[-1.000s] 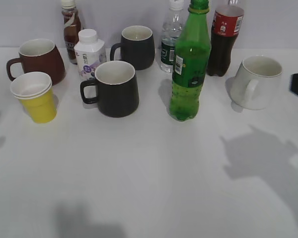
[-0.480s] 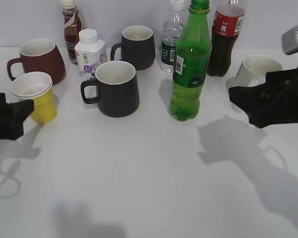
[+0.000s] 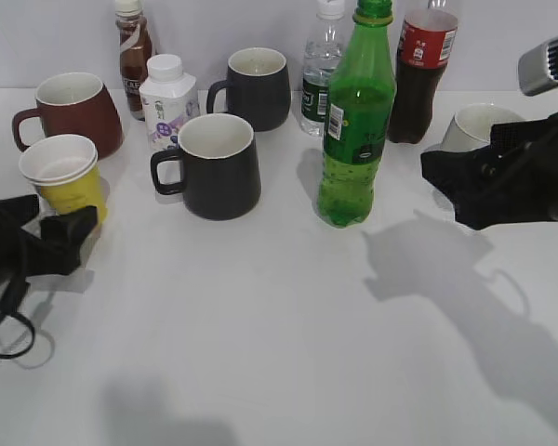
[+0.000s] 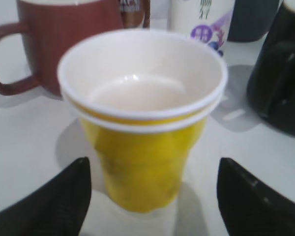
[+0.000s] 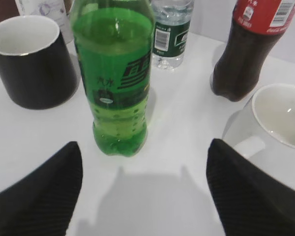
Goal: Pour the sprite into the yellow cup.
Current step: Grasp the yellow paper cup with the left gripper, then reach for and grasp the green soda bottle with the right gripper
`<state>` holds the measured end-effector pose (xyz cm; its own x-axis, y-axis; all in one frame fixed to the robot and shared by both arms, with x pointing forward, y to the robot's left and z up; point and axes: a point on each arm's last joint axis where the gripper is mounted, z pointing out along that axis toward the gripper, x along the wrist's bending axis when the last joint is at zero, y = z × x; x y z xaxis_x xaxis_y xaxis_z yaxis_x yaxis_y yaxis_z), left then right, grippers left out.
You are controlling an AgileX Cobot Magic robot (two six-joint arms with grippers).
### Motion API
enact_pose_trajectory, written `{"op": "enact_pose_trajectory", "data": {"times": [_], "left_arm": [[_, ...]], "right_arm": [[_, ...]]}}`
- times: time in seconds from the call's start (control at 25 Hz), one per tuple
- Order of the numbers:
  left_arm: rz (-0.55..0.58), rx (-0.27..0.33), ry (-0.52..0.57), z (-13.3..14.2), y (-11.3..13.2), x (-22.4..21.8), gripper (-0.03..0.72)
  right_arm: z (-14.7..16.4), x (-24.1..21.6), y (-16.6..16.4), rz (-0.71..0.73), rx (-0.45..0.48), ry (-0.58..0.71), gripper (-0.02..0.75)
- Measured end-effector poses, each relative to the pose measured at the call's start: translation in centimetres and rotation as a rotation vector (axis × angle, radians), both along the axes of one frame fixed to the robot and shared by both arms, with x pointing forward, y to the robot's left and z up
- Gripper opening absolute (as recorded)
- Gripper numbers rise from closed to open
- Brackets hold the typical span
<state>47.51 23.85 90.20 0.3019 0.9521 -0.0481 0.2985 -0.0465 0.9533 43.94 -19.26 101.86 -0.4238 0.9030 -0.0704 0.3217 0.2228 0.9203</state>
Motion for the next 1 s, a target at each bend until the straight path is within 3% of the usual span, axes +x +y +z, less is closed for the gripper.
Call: {"op": "enact_pose_trajectory", "data": {"times": [0.36, 0.72, 1.0], "left_arm": [[0.020, 0.023, -0.058, -2.3, -0.4, 2.9, 0.612], [0.025, 0.017, -0.121, -2.0, -0.9, 5.5, 0.594], [0.024, 0.021, -0.106, -2.9, -1.1, 6.0, 0.470]], "right_arm": [[0.0, 0.0, 0.0, -0.007, 0.011, -0.001, 0.587], [0.1, 0.0, 0.0, -0.018, 0.034, 0.006, 0.586], [0.2, 0.1, 0.0, -0.024, 0.044, 0.001, 0.587]]}}
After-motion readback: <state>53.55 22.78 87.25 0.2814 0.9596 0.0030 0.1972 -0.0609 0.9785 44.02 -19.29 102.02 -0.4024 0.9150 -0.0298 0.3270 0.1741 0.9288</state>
